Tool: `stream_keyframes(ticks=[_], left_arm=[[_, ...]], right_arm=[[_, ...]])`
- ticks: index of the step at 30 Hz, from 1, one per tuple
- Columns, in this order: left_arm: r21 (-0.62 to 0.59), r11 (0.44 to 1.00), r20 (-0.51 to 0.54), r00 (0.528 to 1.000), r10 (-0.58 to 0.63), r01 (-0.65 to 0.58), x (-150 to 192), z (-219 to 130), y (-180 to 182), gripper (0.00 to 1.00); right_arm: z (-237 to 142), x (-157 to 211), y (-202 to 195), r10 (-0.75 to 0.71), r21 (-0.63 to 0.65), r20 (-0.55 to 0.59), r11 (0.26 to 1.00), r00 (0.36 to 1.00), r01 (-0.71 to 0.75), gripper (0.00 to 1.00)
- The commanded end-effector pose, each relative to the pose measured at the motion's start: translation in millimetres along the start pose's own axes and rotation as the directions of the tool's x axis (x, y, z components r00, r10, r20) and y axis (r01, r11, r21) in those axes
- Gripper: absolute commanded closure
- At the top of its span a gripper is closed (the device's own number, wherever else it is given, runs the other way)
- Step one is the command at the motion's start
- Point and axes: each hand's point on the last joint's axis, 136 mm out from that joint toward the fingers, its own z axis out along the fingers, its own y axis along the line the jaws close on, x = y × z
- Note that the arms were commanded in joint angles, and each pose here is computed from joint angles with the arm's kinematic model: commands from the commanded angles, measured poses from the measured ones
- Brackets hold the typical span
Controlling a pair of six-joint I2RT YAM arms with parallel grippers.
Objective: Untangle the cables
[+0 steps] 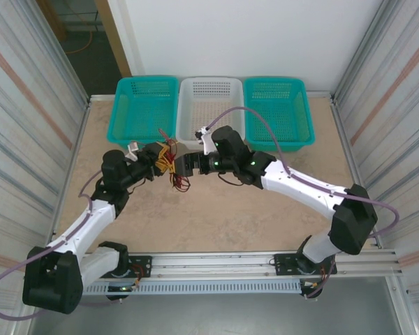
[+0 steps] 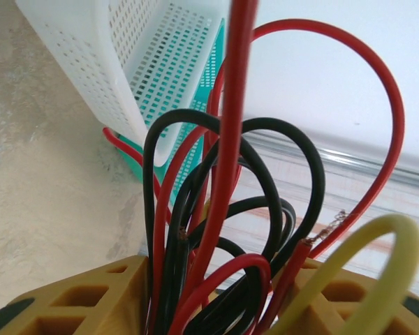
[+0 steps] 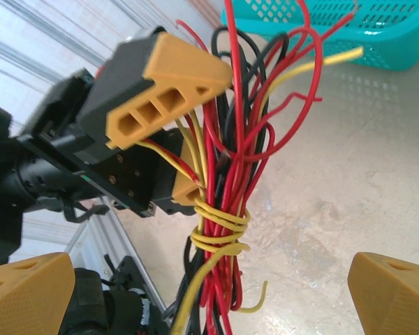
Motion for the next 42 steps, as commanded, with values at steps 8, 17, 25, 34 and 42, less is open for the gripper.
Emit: stream_keyframes(ticks=[8,17,25,34,42], left_arm=[[0.124,0.992,0.045,0.999,-0.022,0.016,-2.0,-12.8,-41.8,1.0],[0.132,0.991,0.068,0.997,-0.04,0.031,-5.2,-16.2,-40.3,1.0],[0.066,0.976,0.149,0.965,-0.217,0.209,-23.1,-22.9,3.2,1.0],[0.092,0.948,0.199,0.927,-0.317,0.305,-30.1,-29.7,9.4,1.0],[0.105,0.943,0.206,0.92,-0.333,0.317,-32.1,-28.1,7.2,1.0]], right_arm=[[40.8,2.1,19.7,0.013,-0.071,-0.034,0.997,0.999,-0.015,0.19],[41.9,2.2,8.4,-0.004,-0.001,-0.053,1.0,0.999,0.004,0.13],[-21.9,-6.6,8.4,-0.105,0.042,0.1,0.994,0.989,0.102,0.01],[23.1,7.7,15.1,-0.091,0.044,0.117,0.995,0.989,0.086,0.01],[62.3,1.4,28.7,-0.044,-0.039,0.107,0.998,0.993,0.048,0.13]])
